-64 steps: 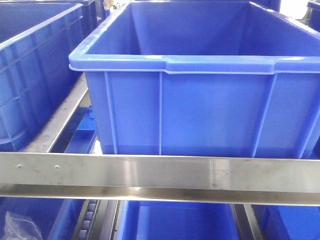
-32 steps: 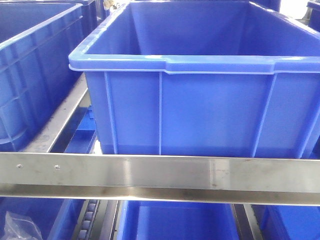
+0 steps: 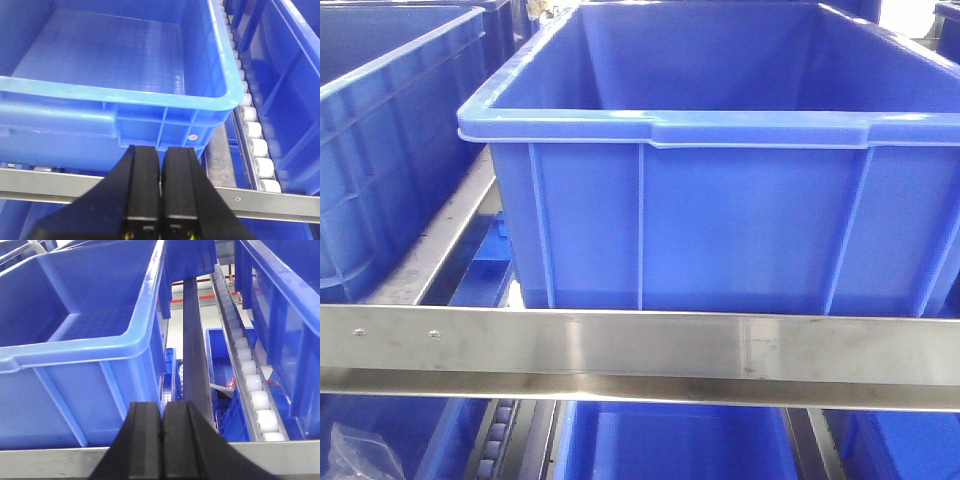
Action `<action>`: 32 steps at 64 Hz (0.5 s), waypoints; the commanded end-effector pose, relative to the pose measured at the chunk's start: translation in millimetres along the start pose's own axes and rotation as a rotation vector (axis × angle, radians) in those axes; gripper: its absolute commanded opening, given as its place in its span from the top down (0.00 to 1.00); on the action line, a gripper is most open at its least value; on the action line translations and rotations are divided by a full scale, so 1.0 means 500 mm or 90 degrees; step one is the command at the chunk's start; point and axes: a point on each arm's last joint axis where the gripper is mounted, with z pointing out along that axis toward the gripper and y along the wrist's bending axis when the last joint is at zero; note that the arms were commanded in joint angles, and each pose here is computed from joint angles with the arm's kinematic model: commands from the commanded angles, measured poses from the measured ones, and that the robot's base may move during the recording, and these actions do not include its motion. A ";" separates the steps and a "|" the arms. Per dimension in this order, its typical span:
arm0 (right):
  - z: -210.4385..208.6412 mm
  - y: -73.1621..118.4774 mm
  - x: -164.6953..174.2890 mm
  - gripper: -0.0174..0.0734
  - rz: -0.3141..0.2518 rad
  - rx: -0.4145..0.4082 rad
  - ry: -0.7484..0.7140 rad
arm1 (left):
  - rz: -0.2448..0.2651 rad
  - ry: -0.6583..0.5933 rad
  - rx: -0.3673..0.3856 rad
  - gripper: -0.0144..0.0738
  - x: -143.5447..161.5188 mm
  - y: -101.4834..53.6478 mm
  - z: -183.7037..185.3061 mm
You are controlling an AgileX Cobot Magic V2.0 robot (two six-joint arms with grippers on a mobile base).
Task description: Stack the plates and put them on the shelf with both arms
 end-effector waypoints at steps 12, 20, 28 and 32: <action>-0.004 0.002 -0.018 0.79 -0.009 -0.007 -0.069 | 0.014 -0.088 0.005 0.74 -0.031 -0.002 -0.019; -0.004 0.002 -0.018 0.79 -0.009 -0.007 -0.069 | 0.016 -0.127 -0.011 0.74 0.002 0.006 -0.041; -0.004 0.002 -0.017 0.79 -0.009 -0.007 -0.068 | 0.014 -0.148 -0.022 0.74 0.054 0.013 -0.053; -0.004 0.002 -0.017 0.79 -0.009 -0.007 -0.068 | 0.014 -0.163 -0.025 0.74 0.077 0.016 -0.057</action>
